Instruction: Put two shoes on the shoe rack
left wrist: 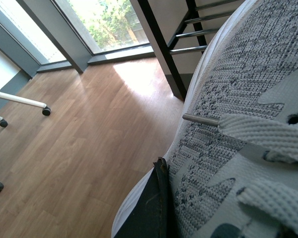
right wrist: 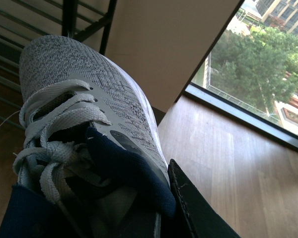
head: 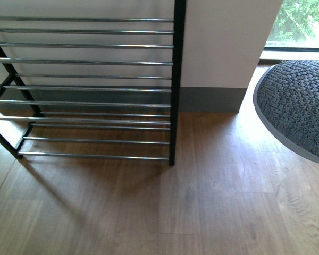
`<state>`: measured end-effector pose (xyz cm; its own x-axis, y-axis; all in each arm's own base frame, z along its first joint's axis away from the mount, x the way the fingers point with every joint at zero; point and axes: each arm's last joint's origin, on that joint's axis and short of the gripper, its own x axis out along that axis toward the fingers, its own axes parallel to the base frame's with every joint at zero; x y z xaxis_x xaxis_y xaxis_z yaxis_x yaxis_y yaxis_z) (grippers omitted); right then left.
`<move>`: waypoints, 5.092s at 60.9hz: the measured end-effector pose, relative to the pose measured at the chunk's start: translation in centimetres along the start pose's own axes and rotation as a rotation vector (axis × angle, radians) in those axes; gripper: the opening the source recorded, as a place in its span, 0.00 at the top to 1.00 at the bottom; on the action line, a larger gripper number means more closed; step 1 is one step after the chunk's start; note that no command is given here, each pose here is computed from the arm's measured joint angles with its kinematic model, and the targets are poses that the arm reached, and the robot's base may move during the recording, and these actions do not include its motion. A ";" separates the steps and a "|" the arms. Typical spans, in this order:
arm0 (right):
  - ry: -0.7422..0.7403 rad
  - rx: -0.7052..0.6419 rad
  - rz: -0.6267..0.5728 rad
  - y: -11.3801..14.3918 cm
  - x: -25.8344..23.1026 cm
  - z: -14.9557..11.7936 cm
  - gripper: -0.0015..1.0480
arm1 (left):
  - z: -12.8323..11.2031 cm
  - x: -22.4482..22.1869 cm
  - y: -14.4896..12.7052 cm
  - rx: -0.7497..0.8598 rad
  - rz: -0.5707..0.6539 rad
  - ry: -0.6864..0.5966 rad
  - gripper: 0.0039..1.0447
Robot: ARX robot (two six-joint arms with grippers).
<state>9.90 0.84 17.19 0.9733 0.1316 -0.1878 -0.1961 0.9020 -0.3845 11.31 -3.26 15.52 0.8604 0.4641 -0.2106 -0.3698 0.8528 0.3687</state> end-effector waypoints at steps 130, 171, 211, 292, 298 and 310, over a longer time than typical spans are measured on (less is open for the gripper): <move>-0.019 0.310 0.074 0.9 4.9 5.0 0.99 | -0.1 0.0 0.0 0.002 0.006 0.001 0.99; 0.373 0.693 -0.115 4.1 27.0 9.2 0.99 | -0.1 0.0 0.0 0.002 0.007 0.001 0.99; 0.431 0.758 -0.367 -1.7 31.5 6.3 0.99 | -0.1 0.0 0.0 0.002 0.007 0.001 0.99; -0.169 0.437 -0.169 -2.8 15.6 5.9 0.67 | -0.1 0.0 0.0 0.002 0.006 0.001 0.99; -0.157 0.429 -0.165 -2.6 14.0 4.7 0.82 | -0.1 0.0 0.0 0.002 0.006 0.001 0.99; -0.148 0.418 -0.163 -2.2 11.3 3.0 0.98 | -0.1 0.0 0.0 0.002 0.006 0.001 0.99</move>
<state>21.68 1.55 18.67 0.9999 0.0042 -0.0127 -0.0041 1.0000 0.0042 11.29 -3.24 15.43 0.8575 0.4699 -0.2095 -0.3746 0.8494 0.3719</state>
